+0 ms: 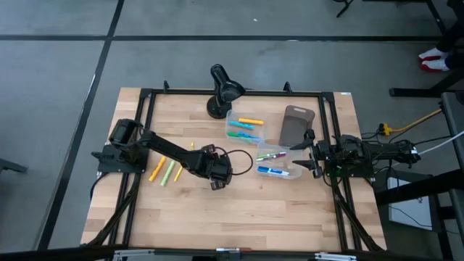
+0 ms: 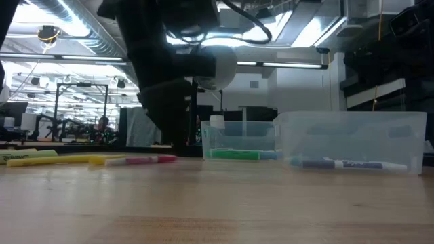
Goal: Pick & Place Markers
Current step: Put the pink marker pen into the bottom transparent bin
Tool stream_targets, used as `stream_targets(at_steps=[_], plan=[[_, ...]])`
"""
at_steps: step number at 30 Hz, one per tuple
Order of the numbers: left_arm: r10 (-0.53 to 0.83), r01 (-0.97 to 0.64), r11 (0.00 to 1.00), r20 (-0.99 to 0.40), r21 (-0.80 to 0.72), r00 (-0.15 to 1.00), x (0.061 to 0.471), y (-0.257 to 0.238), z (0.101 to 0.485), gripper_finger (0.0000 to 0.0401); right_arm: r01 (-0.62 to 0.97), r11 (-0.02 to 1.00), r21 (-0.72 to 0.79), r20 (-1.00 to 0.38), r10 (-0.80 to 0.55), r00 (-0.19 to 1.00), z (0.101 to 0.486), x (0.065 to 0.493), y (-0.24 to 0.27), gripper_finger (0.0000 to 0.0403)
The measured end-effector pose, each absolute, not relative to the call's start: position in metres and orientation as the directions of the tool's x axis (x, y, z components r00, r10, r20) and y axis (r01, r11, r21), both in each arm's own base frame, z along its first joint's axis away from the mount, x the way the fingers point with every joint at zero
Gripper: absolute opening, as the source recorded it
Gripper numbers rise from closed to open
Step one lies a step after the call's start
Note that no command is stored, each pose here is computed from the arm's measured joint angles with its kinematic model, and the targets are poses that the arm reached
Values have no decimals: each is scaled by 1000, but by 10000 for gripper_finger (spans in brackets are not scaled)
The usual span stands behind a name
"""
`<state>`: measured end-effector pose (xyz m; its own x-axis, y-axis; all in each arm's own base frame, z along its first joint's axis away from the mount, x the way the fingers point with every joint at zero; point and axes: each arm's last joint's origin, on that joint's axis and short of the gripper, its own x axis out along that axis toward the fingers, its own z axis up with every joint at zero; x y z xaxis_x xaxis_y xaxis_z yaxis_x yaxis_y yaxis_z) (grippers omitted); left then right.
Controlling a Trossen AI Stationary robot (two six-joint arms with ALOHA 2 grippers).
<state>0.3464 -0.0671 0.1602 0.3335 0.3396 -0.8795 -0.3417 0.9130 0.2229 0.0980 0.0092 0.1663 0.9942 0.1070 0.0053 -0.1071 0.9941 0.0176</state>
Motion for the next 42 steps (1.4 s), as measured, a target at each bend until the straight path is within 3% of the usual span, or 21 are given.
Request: stream_targets(at_steps=[10,21,35,42], plan=[[441,-485,817,-879,311,181,324,-41,180,182,-107,994,18,5,107,994,166,98,9,244],[413,-622,716,-911,317,10,293,-6,136,182,-107,994,18,5,107,994,166,98,9,244],[278,-697,690,-961,195,5,282,12,122,181,-107,994,18,5,107,994,166,98,9,244],[270,-685,704,-963,187,15,282,11,123,147,-107,994,18,5,107,994,166,98,9,244]])
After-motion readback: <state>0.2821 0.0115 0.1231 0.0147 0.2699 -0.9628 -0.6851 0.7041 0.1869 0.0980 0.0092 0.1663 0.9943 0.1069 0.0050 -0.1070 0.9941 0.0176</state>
